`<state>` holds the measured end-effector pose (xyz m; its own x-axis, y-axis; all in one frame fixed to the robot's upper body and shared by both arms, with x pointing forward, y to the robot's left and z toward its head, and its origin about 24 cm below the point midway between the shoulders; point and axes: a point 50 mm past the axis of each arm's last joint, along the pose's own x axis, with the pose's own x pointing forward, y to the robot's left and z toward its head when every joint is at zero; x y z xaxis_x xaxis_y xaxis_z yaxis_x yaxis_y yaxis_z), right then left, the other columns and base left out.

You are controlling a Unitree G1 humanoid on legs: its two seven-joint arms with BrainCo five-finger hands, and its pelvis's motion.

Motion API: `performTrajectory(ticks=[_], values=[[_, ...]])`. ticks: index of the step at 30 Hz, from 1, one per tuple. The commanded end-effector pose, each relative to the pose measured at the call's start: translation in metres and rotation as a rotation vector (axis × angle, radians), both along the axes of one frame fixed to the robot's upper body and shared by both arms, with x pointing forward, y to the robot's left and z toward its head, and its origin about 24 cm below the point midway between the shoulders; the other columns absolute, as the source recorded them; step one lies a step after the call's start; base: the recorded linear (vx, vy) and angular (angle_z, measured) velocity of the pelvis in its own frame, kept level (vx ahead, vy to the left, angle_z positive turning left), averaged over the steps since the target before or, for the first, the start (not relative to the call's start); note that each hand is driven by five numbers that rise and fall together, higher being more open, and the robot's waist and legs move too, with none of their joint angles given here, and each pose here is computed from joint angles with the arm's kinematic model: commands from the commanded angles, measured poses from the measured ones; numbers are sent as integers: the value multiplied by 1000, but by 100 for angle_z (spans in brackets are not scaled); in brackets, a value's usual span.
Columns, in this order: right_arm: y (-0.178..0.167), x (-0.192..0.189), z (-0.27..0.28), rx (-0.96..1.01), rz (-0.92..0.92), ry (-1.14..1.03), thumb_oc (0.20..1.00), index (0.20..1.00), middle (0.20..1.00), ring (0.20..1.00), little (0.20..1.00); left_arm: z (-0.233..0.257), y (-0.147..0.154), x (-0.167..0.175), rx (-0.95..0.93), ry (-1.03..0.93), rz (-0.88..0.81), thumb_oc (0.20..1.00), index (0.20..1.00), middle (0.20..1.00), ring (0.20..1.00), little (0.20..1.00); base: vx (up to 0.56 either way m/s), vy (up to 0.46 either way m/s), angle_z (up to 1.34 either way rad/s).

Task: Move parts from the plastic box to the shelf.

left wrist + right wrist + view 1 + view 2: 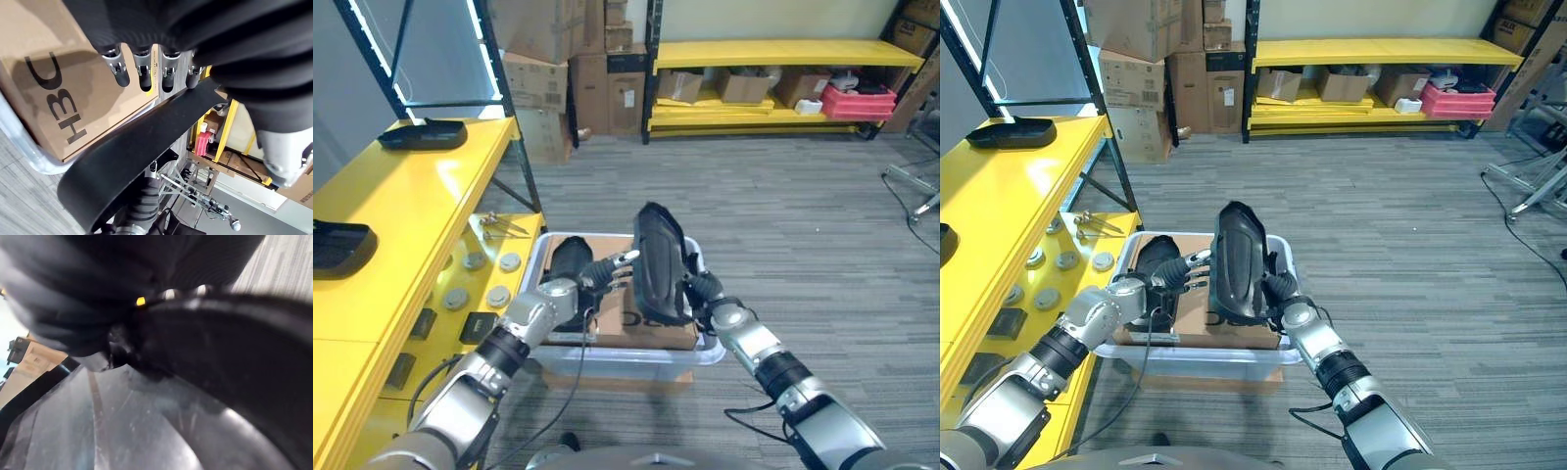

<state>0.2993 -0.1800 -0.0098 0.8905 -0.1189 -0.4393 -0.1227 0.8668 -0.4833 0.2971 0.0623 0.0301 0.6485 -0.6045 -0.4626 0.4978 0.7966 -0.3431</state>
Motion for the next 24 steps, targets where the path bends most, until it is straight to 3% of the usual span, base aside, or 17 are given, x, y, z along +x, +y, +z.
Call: performTrajectory(ticks=[1,4,11,15,19,24], values=[[53,41,59,27,187,-231,200,200,200,200,200,16,-57,-5,-23,-36,-205,1000,1000,1000,1000,1000,0,0,0],[55,43,63,33,159,-265,200,200,200,200,200,11,-55,-4,37,-47,-197,1000,1000,1000,1000,1000,0,0,0],[54,49,79,38,55,-351,200,200,200,200,200,24,-52,5,-55,-67,-29,1000,1000,1000,1000,1000,0,0,0],[32,59,87,119,-126,-409,200,200,200,200,200,42,-34,24,-161,-56,236,1000,1000,1000,1000,1000,4,4,1],[16,62,100,144,-166,-462,200,200,200,200,200,36,-14,32,-209,-47,256,1000,1000,1000,1000,1000,1,4,4],[12,64,109,127,-154,-480,200,200,200,200,200,40,-15,33,-182,-80,247,1000,1000,1000,1000,1000,0,0,0]])
